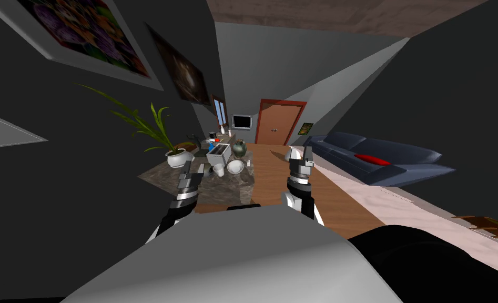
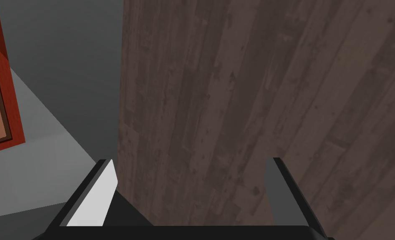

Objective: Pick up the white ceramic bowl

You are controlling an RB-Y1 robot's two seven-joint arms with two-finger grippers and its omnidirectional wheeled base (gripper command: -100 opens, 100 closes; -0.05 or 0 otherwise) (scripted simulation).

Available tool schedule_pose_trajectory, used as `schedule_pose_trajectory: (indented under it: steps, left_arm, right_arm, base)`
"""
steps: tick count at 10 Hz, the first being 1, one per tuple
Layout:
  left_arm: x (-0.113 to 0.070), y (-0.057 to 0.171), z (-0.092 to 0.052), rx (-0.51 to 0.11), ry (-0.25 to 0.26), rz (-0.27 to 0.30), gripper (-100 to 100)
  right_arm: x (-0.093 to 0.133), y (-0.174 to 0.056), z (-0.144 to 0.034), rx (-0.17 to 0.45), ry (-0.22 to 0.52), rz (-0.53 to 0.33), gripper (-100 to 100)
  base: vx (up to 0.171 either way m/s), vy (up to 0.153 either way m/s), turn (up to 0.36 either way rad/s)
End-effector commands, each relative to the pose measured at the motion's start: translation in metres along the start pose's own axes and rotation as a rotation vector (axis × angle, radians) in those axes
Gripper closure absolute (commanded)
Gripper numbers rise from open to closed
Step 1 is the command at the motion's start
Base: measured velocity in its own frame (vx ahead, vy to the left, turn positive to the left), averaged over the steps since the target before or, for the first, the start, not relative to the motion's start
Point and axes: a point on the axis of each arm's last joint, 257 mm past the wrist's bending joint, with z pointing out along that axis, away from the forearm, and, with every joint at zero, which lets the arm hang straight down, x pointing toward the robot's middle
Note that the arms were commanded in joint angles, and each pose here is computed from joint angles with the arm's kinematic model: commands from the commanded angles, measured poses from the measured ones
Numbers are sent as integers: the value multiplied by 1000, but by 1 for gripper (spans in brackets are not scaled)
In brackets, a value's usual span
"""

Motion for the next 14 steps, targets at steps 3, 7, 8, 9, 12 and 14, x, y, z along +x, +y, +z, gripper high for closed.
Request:
schedule_pose_trajectory:
  steps: [3, 7, 8, 9, 12, 14]
  left_arm:
    - [1, 27, -20, -107, 60, 3, -100]
    - [-6, 59, -52, -253, 115, 4, -100]
    - [-11, 69, -64, -305, 120, 0, -100]
    - [-11, 70, -64, -308, 132, 5, -100]
    - [-24, 89, -91, -423, 153, 5, -100]
    - [-33, 98, -105, -483, 164, 7, -100]
  right_arm:
    - [0, 0, 0, 0, 0, 0, 0]
    - [0, 0, 0, 0, 0, 0, 0]
    - [0, 0, 0, 0, 0, 0, 0]
    - [0, 0, 0, 0, 0, 0, 0]
    - [0, 0, 0, 0, 0, 0, 0]
    - [0, 0, 0, 0, 0, 0, 0]
  base:
    - [15, -233, 72]
    - [-2, -234, 87]
    - [-19, -300, 103]
    - [-20, -205, 58]
    - [16, -162, 53]
    - [8, -202, 80]
